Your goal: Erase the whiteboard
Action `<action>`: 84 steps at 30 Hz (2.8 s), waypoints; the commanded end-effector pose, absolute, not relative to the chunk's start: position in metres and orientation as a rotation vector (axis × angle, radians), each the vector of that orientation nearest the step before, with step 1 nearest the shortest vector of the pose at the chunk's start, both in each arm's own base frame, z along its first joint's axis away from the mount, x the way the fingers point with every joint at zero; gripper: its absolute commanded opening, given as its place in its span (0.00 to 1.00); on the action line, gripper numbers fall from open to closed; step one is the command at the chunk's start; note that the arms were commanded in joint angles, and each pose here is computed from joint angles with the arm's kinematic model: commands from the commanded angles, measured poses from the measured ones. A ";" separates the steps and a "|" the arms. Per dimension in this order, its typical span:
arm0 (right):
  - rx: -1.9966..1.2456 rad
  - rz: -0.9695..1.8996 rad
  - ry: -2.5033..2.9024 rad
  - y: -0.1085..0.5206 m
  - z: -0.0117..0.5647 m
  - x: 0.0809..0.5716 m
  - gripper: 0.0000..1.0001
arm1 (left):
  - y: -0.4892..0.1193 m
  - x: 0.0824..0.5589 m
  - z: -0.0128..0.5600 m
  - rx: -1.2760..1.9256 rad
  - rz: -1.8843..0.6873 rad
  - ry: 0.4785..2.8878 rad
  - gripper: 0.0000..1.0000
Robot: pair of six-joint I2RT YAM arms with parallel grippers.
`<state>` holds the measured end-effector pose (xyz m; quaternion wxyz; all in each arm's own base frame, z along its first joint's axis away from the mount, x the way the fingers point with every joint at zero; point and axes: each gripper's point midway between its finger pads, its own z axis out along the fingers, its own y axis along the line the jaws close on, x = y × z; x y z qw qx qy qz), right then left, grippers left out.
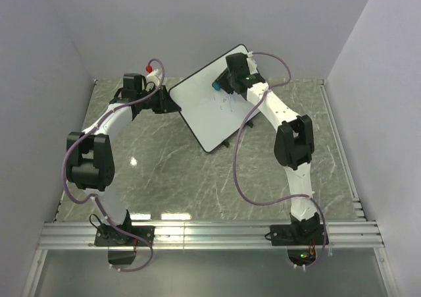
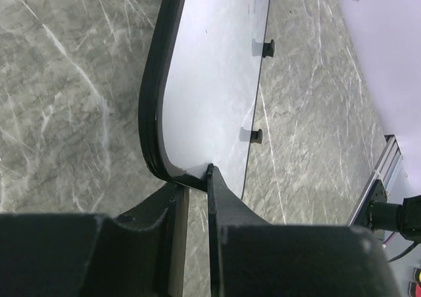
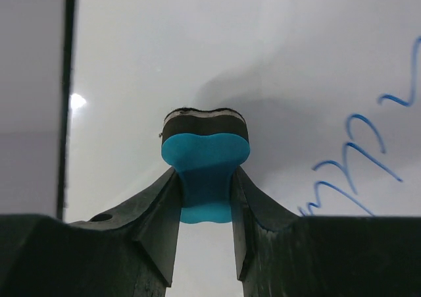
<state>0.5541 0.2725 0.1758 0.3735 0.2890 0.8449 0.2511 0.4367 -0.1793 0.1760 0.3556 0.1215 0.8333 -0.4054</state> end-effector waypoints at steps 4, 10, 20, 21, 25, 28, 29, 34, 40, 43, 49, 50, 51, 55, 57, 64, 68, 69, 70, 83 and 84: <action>0.761 0.748 2.142 0.303 0.165 0.556 0.00 | -0.191 0.423 0.200 0.467 -1.049 2.078 0.00; 0.765 0.665 2.302 0.291 0.109 0.484 0.00 | -0.191 0.424 0.199 0.466 -1.047 2.079 0.00; 0.749 0.558 2.427 0.273 0.065 0.417 0.00 | -0.192 0.424 0.202 0.469 -1.054 2.070 0.00; 0.742 0.558 2.420 0.274 0.067 0.421 0.00 | -0.192 0.424 0.202 0.470 -1.053 2.069 0.00; 0.781 0.561 2.333 0.270 0.091 0.471 0.00 | -0.192 0.422 0.203 0.468 -1.052 2.070 0.00; 0.863 0.570 2.241 0.255 0.113 0.509 0.00 | -0.191 0.420 0.203 0.469 -1.047 2.070 0.00; 0.921 0.566 2.197 0.237 0.118 0.524 0.00 | -0.191 0.419 0.203 0.470 -1.047 2.071 0.00; 1.076 0.608 2.032 0.199 0.144 0.573 0.00 | -0.190 0.415 0.205 0.474 -1.048 2.070 0.00; 1.031 0.613 2.153 0.217 0.122 0.565 0.00 | -0.190 0.414 0.207 0.475 -1.041 2.066 0.00; 0.947 0.636 2.246 0.252 0.101 0.521 0.00 | -0.191 0.416 0.204 0.478 -1.044 2.072 0.00; 0.834 0.745 2.432 0.318 0.072 0.423 0.00 | -0.189 0.418 0.201 0.473 -1.035 2.080 0.00; 0.819 0.785 2.451 0.326 0.075 0.414 0.00 | -0.189 0.418 0.201 0.472 -1.036 2.080 0.00; 0.802 0.802 2.459 0.329 0.080 0.406 0.00 | -0.189 0.418 0.201 0.472 -1.036 2.080 0.00; 0.789 0.789 2.480 0.328 0.085 0.394 0.00 | -0.190 0.419 0.201 0.471 -1.037 2.083 0.00; 0.821 0.771 2.447 0.315 0.086 0.403 0.00 | -0.190 0.419 0.201 0.475 -1.034 2.081 0.00; 0.961 0.672 2.297 0.248 0.096 0.467 0.00 | -0.189 0.416 0.201 0.471 -1.033 2.083 0.00; 0.976 0.586 2.244 0.202 0.100 0.512 0.00 | -0.188 0.415 0.204 0.472 -1.029 2.080 0.00; 0.977 0.581 2.231 0.196 0.102 0.528 0.00 | -0.188 0.414 0.205 0.470 -1.028 2.080 0.00; 1.004 0.558 2.215 0.177 0.101 0.539 0.00 | -0.188 0.413 0.206 0.471 -1.027 2.078 0.00; 1.013 0.665 2.160 0.161 0.093 0.601 0.00 | -0.188 0.409 0.204 0.456 -1.036 2.087 0.00; 1.008 0.672 2.188 0.173 0.086 0.591 0.00 | -0.189 0.410 0.205 0.460 -1.038 2.086 0.00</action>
